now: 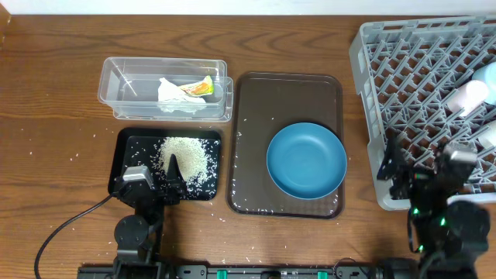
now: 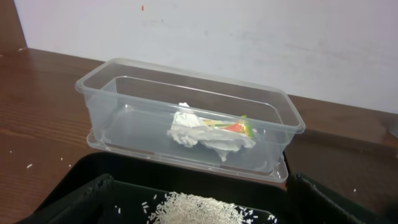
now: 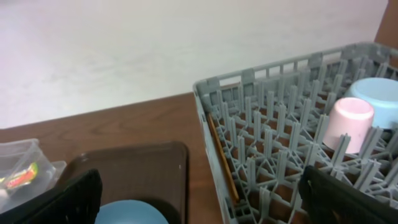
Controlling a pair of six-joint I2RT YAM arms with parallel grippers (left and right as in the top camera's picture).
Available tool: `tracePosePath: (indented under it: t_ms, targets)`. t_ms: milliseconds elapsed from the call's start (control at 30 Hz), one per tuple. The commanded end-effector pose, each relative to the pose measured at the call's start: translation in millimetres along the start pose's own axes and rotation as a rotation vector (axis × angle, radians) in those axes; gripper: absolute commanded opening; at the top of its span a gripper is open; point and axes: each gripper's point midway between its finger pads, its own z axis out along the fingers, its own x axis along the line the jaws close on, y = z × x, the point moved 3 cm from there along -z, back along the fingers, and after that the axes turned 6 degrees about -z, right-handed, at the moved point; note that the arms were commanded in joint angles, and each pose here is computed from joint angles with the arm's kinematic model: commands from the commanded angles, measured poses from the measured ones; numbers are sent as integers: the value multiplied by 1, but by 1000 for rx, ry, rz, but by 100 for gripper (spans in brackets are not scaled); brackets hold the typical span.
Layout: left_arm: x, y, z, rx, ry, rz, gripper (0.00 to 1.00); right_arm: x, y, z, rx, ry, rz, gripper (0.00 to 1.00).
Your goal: Sort waste into correct bins and load items into the dishwasher rack
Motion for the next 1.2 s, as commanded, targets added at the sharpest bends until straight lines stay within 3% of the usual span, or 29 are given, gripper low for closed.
tracePosePath:
  t_ms: [0,633,1000,1167]
  targets:
    - [8,-15,1,46,39,13,90,3,-14,-4,-30,32,-25,99]
    - [8,-15,1,46,39,13,90,7,-72,15,-228,116,-87,99]
    - [8,-15,1,46,39,13,90,8,-87,21,-206,130,-108,99]
    - [8,-15,1,46,39,13,90,4,-107,25,-115,109,-132,99]
